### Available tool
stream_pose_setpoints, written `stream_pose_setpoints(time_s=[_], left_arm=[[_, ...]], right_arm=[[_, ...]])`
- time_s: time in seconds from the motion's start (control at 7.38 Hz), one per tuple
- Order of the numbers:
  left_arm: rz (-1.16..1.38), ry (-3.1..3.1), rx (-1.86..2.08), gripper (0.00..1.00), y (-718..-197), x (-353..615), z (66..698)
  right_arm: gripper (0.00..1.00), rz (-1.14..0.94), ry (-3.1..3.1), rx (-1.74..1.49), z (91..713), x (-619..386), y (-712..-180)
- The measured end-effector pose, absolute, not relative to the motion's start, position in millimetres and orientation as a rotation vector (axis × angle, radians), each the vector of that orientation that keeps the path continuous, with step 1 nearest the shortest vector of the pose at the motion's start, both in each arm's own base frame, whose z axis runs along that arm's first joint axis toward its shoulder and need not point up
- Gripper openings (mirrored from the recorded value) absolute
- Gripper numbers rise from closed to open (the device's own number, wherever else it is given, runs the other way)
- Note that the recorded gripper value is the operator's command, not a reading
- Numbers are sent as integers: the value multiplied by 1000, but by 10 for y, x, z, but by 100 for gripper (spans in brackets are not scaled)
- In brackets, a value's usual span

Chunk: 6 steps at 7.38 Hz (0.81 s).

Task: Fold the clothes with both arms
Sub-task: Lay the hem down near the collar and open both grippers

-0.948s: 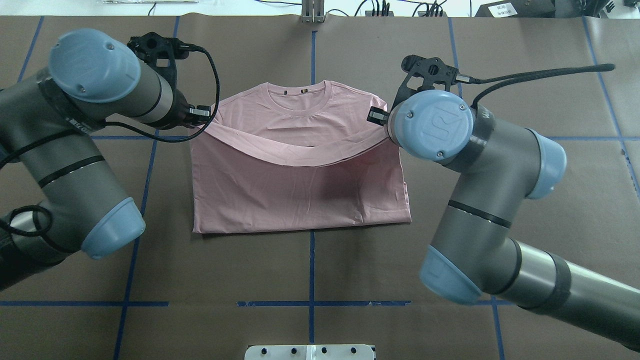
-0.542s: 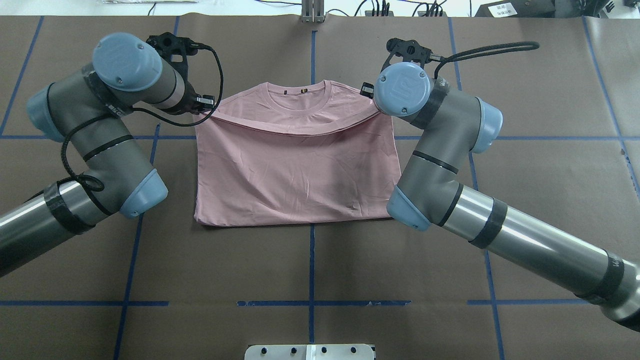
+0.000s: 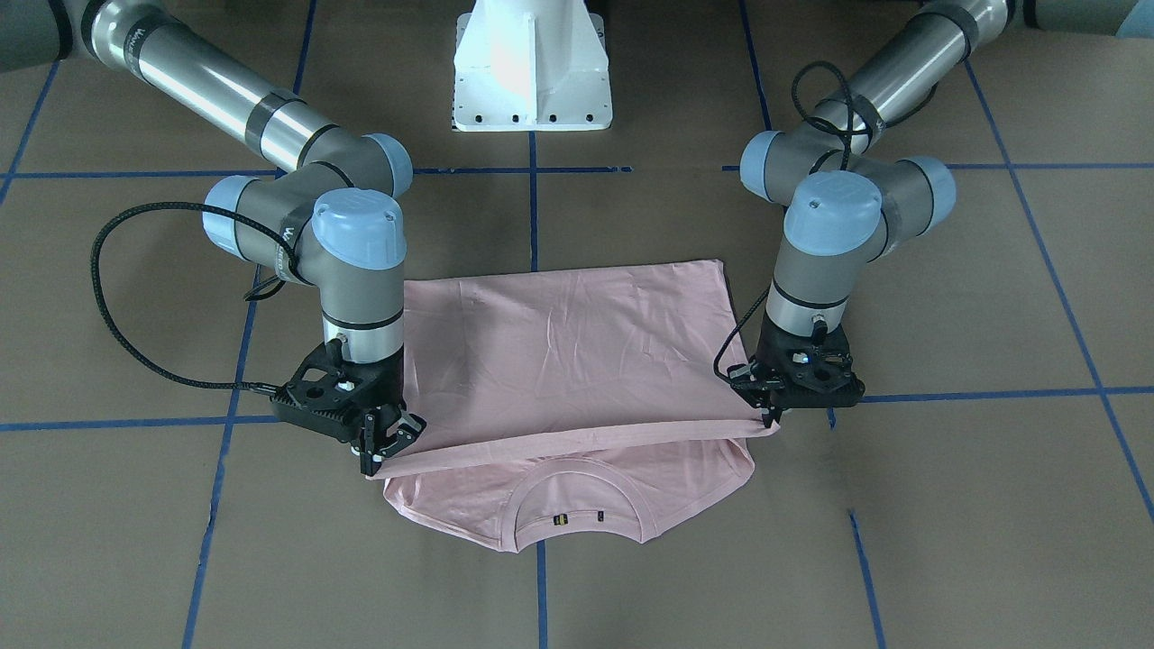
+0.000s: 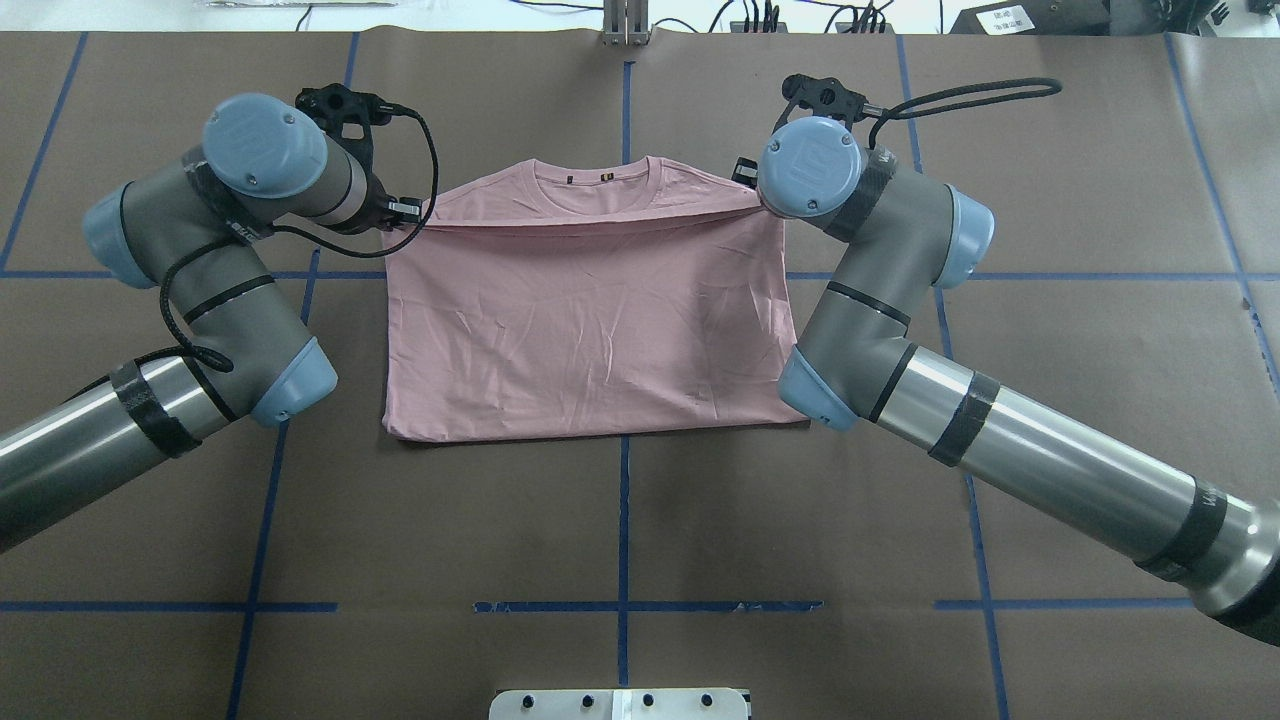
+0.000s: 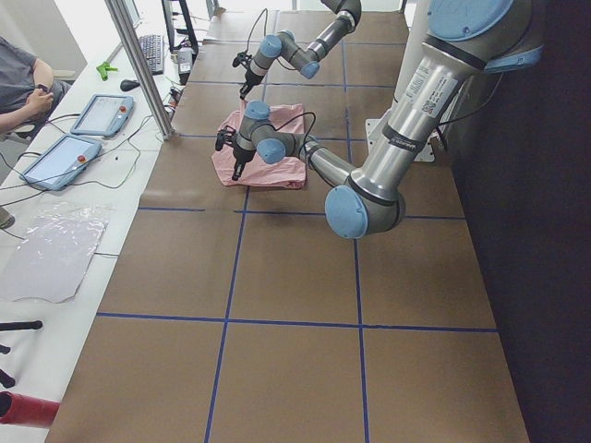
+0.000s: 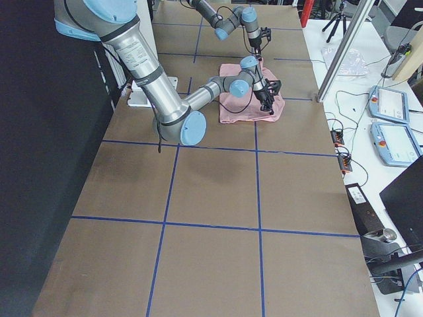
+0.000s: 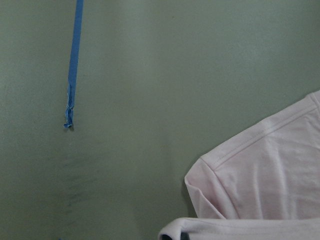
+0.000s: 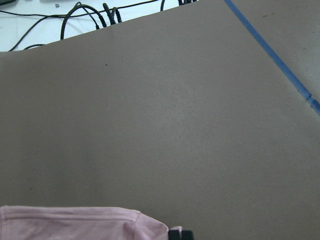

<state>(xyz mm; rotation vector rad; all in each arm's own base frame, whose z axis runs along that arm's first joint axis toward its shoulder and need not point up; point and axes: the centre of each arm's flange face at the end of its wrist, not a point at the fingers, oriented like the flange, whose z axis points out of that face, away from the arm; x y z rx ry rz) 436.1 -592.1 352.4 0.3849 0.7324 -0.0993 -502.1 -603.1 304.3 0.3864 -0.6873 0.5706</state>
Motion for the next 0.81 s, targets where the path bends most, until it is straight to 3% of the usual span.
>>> stream_pose_setpoints(time_s=[0.14,0.27,0.41,0.81], left_arm=[[-99,735,388,0,-5939,4378,3492],[-98,737,388,28,-5958,4399,3468],[-98,736,387,97,-5974,4415,3462],[-69,746,410,100,-5959,4402,3450]], right_arm=[[0,569,-682,386,3067,-5001,-6060],[52,565,-678,385,3086,-5003,-6070],[100,559,-675,383,3101,-5027,-6060],[100,483,-661,404,3086,-5121,-5991]])
